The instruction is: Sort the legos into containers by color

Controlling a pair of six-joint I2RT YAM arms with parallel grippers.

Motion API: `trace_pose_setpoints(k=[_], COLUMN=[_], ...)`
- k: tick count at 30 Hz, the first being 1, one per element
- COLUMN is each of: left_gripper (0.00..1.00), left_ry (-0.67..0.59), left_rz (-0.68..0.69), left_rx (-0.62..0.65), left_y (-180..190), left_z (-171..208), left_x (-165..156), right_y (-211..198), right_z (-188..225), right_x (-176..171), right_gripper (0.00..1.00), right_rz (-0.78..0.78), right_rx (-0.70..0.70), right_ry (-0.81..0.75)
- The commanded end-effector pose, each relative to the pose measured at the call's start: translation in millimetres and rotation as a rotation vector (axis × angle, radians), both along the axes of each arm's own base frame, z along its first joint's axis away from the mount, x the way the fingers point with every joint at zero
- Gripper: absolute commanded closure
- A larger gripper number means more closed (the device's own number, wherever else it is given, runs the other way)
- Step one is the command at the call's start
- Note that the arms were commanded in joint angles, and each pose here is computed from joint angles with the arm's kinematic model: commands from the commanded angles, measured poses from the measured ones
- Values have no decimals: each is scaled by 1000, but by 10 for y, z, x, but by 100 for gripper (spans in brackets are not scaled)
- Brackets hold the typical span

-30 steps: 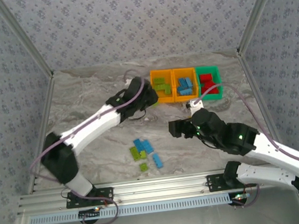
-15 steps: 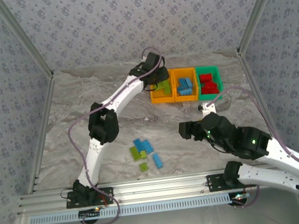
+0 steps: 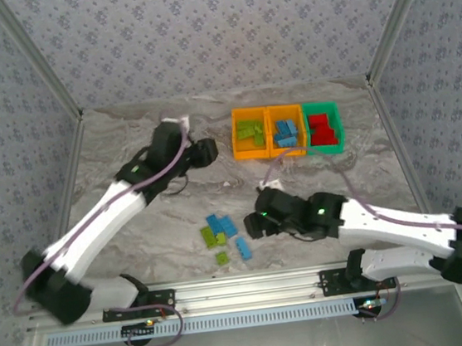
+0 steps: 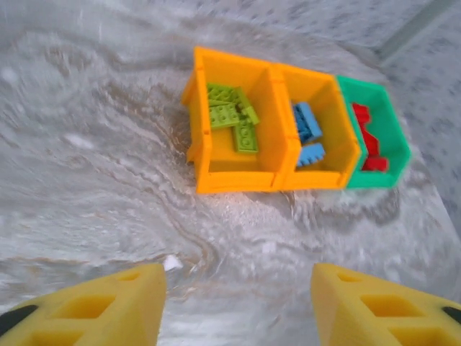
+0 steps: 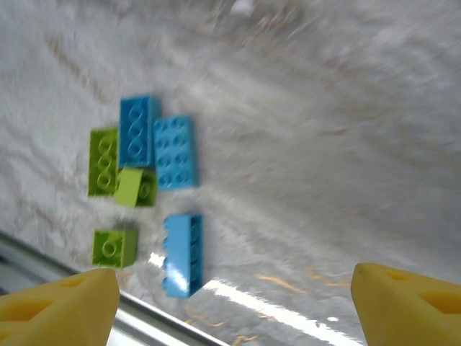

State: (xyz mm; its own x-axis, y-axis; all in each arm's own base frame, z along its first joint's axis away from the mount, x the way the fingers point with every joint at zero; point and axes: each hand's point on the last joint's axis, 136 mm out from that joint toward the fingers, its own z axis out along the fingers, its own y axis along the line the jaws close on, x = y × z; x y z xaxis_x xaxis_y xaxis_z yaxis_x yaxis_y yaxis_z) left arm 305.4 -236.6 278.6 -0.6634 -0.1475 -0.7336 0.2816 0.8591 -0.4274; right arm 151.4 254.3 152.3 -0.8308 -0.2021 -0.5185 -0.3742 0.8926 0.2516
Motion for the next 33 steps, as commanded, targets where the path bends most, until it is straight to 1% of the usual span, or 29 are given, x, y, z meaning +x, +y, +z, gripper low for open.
trace_pose_setpoints(k=[1, 3, 4, 6, 9, 11, 12, 14, 16, 18, 20, 22, 26, 29, 31, 33], left_gripper=[40, 38, 37, 31, 22, 21, 19, 11, 7, 4, 2, 1, 1, 1, 1, 1], left_ry=[-80, -82, -81, -92, -100, -80, -61, -11, 103, 217, 297, 345, 405, 447, 452, 435], left_rz=[-190, -223, -230, -240, -250, -278, -303, -323, -314, -318, -322, -327, -349, -375, -389, -403], left_rx=[175, 235, 250, 259, 239, 213, 198, 198, 252, 290, 300, 286, 210, 187, 181, 177], left_y=[250, 466, 540, 634, 655, 612, 579, 552, 605, 615, 602, 575, 482, 434, 406, 355], left_z=[-145, -214, -243, -315, -447, -498, -517, -567, -715, -826, -900, -931, -943, -951, -950, -931], left_x=[-502, -747, -828, -944, -1013, -1070, -1113, -1157, -1203, -1255, -1304, -1344, -1451, -1527, -1549, -1546], right_y=[440, 485, 484, 512, 601, 656, 648, 591, 577, 559, 546, 511, 324, 130, 1, -151], right_z=[-154, -343, -427, -610, -795, -876, -923, -1051, -1148, -1210, -1199, -1132, -896, -642, -462, -249], right_x=[-203, -223, -225, -251, -312, -330, -318, -282, -265, -259, -248, -206, -73, 78, 227, 469], right_gripper=[14, 16, 20, 27, 35, 36, 36, 43, 48, 58, 65, 70, 77, 79, 79, 78], right_rz=[58, 45, 44, 74, 121, 140, 128, 85, 68, 55, 47, 34, -25, -80, -110, -143], right_rx=[74, 19, -8, -63, -110, -131, -147, -186, -200, -217, -219, -212, -188, -158, -133, -96], right_ry=[75, 95, 105, 136, 185, 198, 201, 218, 237, 249, 239, 211, 142, 92, 53, 9])
